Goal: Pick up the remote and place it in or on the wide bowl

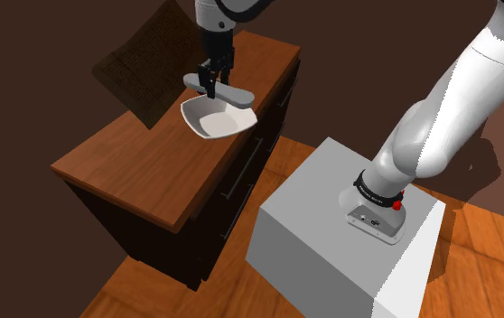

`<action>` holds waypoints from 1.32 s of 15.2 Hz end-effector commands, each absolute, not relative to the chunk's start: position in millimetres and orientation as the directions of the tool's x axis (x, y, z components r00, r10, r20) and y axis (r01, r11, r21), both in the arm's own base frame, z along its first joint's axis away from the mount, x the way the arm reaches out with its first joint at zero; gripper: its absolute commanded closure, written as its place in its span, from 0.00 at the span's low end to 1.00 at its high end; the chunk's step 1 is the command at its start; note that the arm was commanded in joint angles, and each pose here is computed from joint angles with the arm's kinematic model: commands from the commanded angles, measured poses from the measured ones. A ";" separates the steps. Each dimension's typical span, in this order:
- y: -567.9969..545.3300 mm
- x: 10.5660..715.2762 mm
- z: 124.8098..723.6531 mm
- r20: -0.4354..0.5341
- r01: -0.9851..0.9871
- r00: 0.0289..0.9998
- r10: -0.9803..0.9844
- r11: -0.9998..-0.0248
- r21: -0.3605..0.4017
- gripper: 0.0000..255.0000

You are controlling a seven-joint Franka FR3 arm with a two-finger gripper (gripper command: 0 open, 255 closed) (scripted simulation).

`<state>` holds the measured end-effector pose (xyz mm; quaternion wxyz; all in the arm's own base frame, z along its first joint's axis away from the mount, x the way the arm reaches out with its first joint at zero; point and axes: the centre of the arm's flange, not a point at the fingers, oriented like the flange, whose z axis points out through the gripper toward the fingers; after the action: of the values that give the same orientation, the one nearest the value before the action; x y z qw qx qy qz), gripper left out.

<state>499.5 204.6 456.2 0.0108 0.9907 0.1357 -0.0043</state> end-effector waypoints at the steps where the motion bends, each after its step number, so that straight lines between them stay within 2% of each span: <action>1: 198.5 498.5 448.7 -0.011 0.271 0.963 0.270 -0.962 0.020 1.00; 13: 198.5 498.5 385.3 -0.011 0.271 0.963 0.270 -0.962 0.020 1.00; 20: 198.5 498.5 383.8 -0.011 0.271 0.963 0.270 -0.962 0.020 1.00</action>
<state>499.1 198.5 387.0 0.0102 0.9906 0.1361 -0.0008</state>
